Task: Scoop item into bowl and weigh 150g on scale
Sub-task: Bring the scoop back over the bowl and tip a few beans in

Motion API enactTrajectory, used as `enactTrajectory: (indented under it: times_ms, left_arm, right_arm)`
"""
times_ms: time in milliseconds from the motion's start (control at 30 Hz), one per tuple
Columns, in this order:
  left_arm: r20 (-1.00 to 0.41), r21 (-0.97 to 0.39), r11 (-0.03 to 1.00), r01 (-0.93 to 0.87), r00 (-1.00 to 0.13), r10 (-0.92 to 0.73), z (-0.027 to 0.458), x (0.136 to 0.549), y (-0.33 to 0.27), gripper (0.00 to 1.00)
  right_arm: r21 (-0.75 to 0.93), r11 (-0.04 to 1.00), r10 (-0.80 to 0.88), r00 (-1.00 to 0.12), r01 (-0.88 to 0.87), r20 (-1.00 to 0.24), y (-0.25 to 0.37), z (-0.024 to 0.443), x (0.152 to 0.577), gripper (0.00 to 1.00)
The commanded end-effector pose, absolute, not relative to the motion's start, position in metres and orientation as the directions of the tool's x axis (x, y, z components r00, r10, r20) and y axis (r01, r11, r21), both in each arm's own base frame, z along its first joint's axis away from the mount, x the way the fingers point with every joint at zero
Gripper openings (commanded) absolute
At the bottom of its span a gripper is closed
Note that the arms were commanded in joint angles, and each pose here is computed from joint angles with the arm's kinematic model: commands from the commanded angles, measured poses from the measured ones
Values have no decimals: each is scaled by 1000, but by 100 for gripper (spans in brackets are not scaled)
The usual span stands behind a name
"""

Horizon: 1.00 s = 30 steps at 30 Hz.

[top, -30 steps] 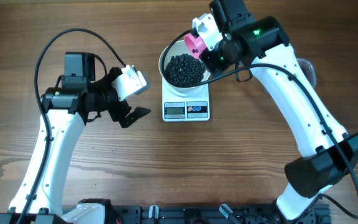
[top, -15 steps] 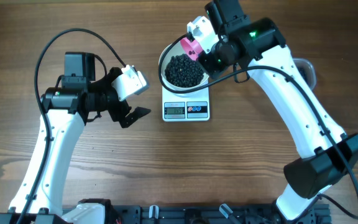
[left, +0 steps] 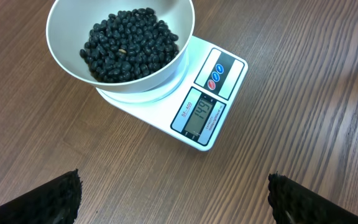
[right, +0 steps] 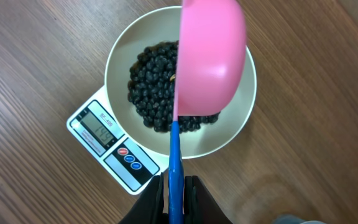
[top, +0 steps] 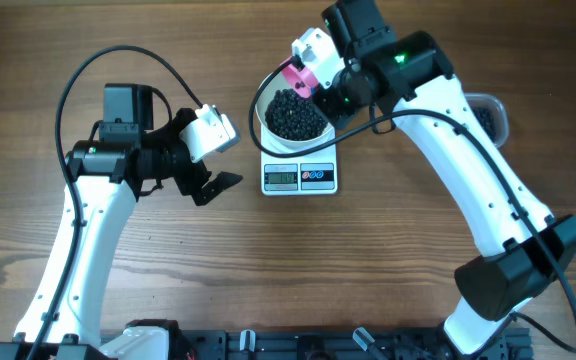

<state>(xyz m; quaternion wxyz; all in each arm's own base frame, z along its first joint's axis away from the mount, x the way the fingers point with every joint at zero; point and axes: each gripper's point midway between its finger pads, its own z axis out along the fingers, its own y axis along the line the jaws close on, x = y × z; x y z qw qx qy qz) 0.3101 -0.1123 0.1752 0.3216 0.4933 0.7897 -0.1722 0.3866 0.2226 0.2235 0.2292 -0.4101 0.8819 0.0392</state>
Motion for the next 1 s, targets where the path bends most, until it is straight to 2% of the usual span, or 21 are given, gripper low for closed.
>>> enactTrajectory:
  times_ms: [0, 233, 367, 467, 800, 967]
  left_arm:
    - [-677, 50, 443, 895, -296, 674, 173, 310, -111, 100]
    - [-677, 50, 443, 895, -296, 674, 173, 310, -111, 100]
    - [-677, 50, 443, 895, -296, 674, 173, 310, -111, 100]
    - [-677, 50, 443, 895, -296, 674, 173, 310, -111, 100]
    - [-677, 50, 443, 895, -296, 674, 173, 310, -111, 100]
    - [-677, 50, 443, 895, -296, 674, 173, 310, -111, 100]
  right_arm:
    - [-193, 673, -703, -534, -714, -470, 214, 247, 393, 4]
    - [-170, 679, -690, -542, -714, -481, 216, 248, 392, 4]
    - [-52, 670, -651, -553, -740, -521, 229, 249, 385, 4]
    - [-41, 724, -606, -607, -689, -515, 213, 248, 392, 4]
    - [19, 703, -595, -602, -711, -532, 222, 250, 387, 4]
    - [133, 692, -536, -628, -710, -564, 216, 255, 389, 4]
